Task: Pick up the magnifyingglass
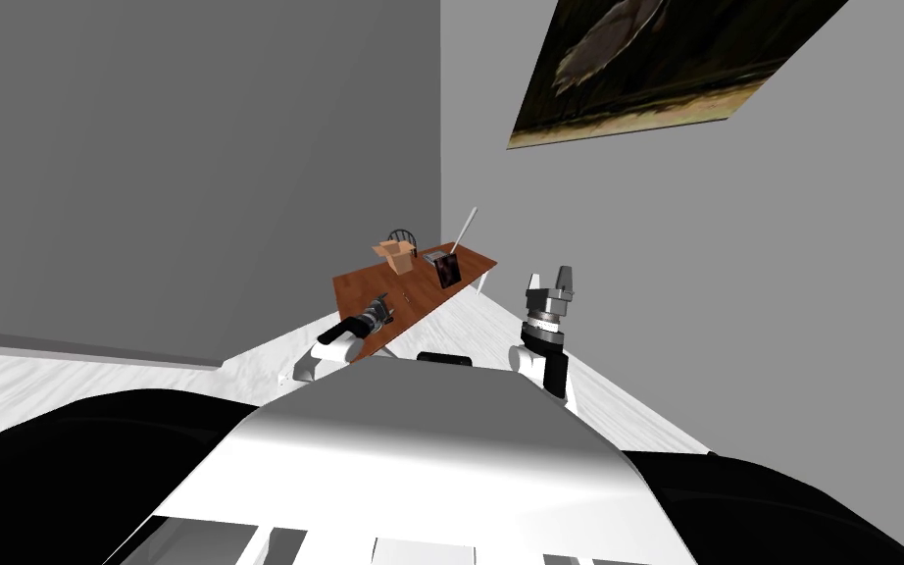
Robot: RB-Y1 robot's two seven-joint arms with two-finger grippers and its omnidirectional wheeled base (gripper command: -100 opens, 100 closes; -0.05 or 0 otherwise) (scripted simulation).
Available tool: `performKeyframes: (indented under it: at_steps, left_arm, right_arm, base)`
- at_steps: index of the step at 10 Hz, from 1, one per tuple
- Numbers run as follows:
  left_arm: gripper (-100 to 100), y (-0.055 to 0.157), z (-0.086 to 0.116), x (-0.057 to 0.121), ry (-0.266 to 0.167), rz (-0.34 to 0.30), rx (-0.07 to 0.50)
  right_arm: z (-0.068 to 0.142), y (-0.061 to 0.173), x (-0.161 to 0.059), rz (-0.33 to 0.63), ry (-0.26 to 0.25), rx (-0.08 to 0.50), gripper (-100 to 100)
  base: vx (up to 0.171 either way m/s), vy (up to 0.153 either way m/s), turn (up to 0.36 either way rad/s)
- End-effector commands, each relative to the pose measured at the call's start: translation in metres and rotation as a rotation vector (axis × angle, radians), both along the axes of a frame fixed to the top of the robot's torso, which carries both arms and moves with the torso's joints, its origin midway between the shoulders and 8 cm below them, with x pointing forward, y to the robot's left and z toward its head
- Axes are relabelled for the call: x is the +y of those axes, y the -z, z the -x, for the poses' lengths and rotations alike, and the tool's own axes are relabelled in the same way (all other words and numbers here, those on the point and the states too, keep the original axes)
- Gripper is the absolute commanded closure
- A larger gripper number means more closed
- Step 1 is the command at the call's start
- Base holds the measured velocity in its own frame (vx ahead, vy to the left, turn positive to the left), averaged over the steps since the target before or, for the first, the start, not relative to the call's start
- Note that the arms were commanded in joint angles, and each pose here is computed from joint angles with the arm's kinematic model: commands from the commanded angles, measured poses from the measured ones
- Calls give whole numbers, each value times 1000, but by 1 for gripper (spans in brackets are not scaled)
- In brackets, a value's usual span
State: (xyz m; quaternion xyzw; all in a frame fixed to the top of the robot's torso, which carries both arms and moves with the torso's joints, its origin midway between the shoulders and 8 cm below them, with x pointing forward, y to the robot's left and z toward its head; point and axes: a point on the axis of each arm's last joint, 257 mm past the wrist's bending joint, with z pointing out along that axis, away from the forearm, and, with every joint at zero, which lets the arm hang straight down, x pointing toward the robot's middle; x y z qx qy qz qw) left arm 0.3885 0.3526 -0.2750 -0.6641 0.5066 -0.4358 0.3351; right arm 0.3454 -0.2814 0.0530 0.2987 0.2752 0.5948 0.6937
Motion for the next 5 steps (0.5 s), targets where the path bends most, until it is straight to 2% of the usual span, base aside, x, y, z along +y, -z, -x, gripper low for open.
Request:
performKeyframes:
  at_steps: [1, 2, 3, 4, 5]
  left_arm:
    - [-100, 19, 8, 16, -22, 17, 77]
    - [-100, 25, 11, 16, -23, 16, 100]
    - [-100, 38, 18, 28, -45, 32, 155]
    - [-100, 41, 21, 28, -46, 32, 172]
    - [-100, 51, 26, 40, -69, 49, 213]
  right_arm:
    - [0, 0, 0, 0, 0, 0, 0]
    - [0, 0, 0, 0, 0, 0, 0]
    - [0, 0, 0, 0, 0, 0, 0]
    - [0, 0, 0, 0, 0, 0, 0]
    - [0, 0, 0, 0, 0, 0, 0]
  base:
    - [36, -14, -16]
    - [32, -11, -6]
    - [36, -15, -18]
    - [33, -13, -9]
    - [41, -13, -29]
